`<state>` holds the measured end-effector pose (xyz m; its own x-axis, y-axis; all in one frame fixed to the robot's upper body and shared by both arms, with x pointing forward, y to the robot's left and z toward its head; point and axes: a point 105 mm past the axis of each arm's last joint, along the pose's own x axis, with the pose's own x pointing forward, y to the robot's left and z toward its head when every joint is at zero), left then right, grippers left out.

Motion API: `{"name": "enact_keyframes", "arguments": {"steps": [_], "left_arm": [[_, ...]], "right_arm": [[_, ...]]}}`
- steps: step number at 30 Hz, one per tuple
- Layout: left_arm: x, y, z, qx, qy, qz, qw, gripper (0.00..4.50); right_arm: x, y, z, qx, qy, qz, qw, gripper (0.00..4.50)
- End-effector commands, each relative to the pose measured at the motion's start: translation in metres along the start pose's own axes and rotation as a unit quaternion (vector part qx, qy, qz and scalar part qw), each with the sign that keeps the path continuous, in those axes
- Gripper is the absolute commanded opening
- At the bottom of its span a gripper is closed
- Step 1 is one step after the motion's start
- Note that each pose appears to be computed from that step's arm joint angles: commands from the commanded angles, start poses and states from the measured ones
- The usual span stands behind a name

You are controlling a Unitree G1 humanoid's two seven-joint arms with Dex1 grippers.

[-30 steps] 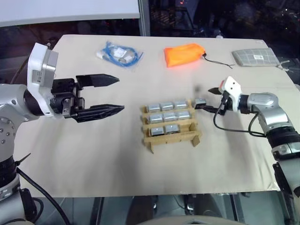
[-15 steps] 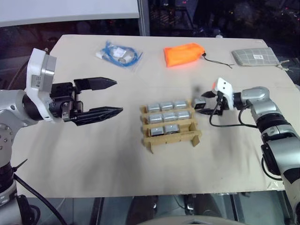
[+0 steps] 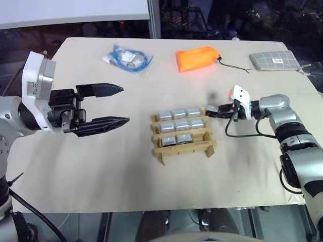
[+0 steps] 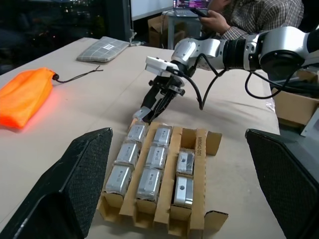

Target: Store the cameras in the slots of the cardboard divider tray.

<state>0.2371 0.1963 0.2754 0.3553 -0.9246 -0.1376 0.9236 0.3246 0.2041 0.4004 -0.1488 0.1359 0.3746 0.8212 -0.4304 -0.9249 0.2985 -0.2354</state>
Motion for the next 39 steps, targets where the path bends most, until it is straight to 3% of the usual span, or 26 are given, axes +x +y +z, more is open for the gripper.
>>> {"name": "enact_keyframes", "arguments": {"steps": [1,7,13,16,19,27,39], "left_arm": [[0.001,-0.001,0.003,0.016,0.010,-0.010,1.000,4.50],[0.002,0.001,0.001,0.016,0.012,-0.027,0.999,4.50],[0.009,0.005,-0.001,0.022,0.012,-0.050,0.998,4.50],[0.013,0.006,-0.001,0.026,0.008,-0.062,0.998,4.50],[0.015,0.007,0.000,0.028,0.006,-0.071,0.997,4.50],[0.017,0.006,0.000,0.031,0.005,-0.083,0.996,4.50],[0.014,0.001,0.000,0.029,0.004,-0.072,0.997,4.50]], "right_arm": [[-0.024,-0.012,0.024,-0.033,-0.031,-0.023,0.999,0.63],[-0.058,0.000,0.052,-0.085,-0.046,-0.009,0.995,0.63],[-0.056,0.075,0.100,-0.106,-0.096,0.105,0.984,0.63],[-0.045,0.110,0.105,-0.106,-0.096,0.146,0.979,0.63],[-0.033,0.125,0.100,-0.104,-0.086,0.153,0.979,0.63],[-0.020,0.103,0.073,-0.125,-0.048,0.103,0.986,0.63],[-0.008,0.101,0.059,-0.146,-0.023,0.138,0.979,0.63]]}}
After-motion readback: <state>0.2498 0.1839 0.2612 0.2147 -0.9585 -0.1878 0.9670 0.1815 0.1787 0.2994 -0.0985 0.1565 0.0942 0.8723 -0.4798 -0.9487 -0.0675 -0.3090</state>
